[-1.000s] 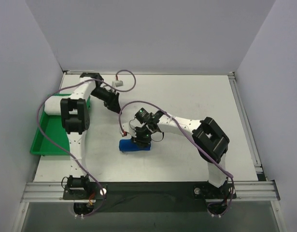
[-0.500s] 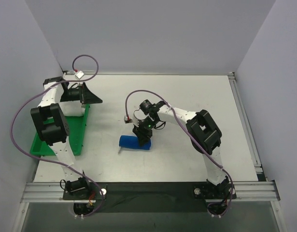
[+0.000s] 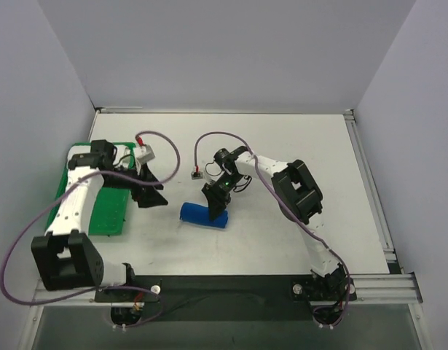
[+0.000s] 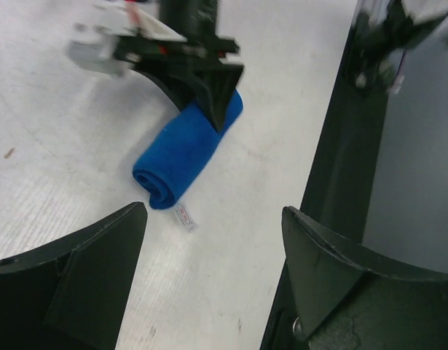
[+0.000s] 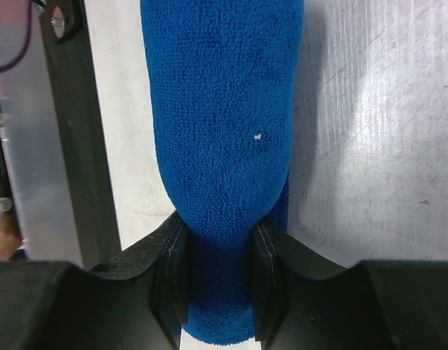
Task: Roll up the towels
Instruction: Roll the towel
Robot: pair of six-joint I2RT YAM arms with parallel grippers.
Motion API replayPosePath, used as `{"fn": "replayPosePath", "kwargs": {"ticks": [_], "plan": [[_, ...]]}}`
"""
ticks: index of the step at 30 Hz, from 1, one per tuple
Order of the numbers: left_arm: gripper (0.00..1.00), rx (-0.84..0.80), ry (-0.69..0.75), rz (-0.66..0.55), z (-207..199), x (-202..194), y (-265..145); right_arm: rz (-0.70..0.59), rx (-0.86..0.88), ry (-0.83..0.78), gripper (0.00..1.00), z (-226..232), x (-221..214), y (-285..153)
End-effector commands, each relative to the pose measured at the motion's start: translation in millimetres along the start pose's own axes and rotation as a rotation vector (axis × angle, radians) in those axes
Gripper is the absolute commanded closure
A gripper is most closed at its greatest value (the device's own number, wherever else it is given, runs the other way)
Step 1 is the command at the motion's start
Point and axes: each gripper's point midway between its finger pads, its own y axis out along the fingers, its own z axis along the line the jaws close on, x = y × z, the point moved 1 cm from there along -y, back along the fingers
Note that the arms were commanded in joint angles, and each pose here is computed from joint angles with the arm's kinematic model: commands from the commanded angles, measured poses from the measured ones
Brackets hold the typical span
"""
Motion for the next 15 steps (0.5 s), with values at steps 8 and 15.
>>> {"fn": "replayPosePath", "kwargs": {"ticks": [8,15], "plan": [[0.09,0.184,0.852,0.251,-13,-47,53,0.152,0.076,0.249,1.0,-19,-49,17],[0.09,0.129,1.137,0.311,-13,-74,102,0.156,0.086,0.273,1.0,-24,-51,19]]}}
